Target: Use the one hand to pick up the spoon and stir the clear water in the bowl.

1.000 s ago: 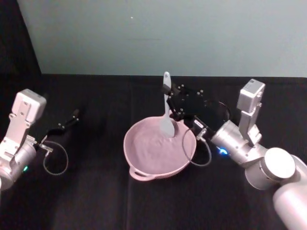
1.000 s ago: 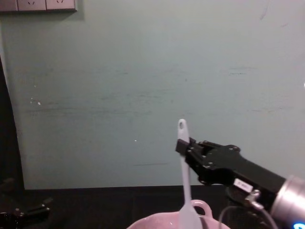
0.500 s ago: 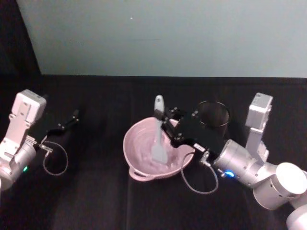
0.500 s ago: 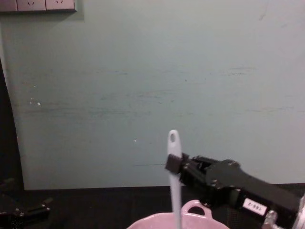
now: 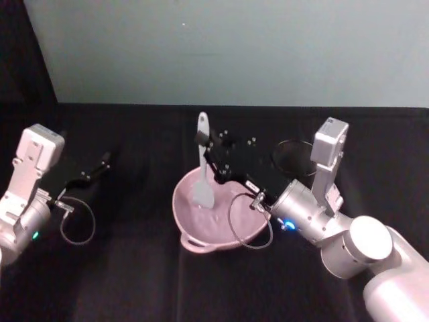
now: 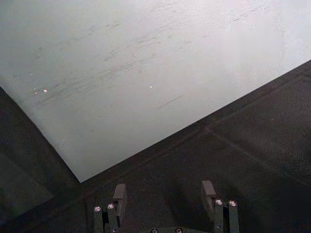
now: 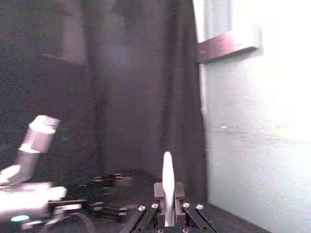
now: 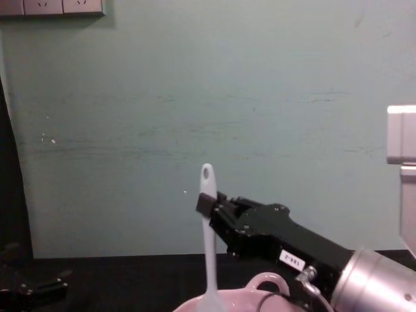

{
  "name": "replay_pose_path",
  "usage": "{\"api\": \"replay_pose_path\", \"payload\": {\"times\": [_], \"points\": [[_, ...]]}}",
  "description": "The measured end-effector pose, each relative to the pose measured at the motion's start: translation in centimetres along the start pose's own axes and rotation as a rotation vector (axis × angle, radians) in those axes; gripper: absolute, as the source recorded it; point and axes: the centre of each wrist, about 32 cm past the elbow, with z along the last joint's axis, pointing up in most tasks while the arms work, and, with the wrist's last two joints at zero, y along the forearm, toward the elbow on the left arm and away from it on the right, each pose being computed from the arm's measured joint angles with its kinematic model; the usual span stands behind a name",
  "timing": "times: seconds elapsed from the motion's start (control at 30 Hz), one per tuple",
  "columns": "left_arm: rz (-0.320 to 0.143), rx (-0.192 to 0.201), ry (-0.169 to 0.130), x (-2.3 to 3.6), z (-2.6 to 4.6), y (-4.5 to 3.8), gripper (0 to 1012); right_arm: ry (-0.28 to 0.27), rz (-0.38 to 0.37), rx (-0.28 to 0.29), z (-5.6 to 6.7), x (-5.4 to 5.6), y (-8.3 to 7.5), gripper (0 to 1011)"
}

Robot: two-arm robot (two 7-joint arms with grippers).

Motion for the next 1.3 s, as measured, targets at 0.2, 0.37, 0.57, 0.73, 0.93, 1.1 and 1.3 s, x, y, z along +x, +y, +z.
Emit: {"api": "replay_pose_path", "payload": {"times": [0.2,0.37,0.57,0.73,0.93,1.1,1.3], "points": [[0.0,0.0,0.0,0.0,0.0,0.0,1011,-0.055,-0.122,-0.033,0.0,1.6,0.4,114],[0.0,0.0,0.0,0.0,0.0,0.0,1011,-0.08,-0.173,-0.06,0.8,2.4,-0.6,114],[0.0,0.0,0.0,0.0,0.0,0.0,1011,-0.076,-0.167,-0.073,2.1,2.2,-2.8,114],[0.0,0.0,0.0,0.0,0.0,0.0,1011,-0.016,-0.103,-0.086,2.5,0.8,-3.9,114],[0.0,0.0,0.0,0.0,0.0,0.0,1011,0.061,-0.033,-0.088,2.2,-0.6,-3.5,114],[0.0,0.0,0.0,0.0,0.0,0.0,1011,0.081,0.006,-0.068,1.6,-1.3,-2.1,114],[0.0,0.0,0.0,0.0,0.0,0.0,1011,0.05,-0.011,-0.05,0.6,-0.6,-0.1,116]]}}
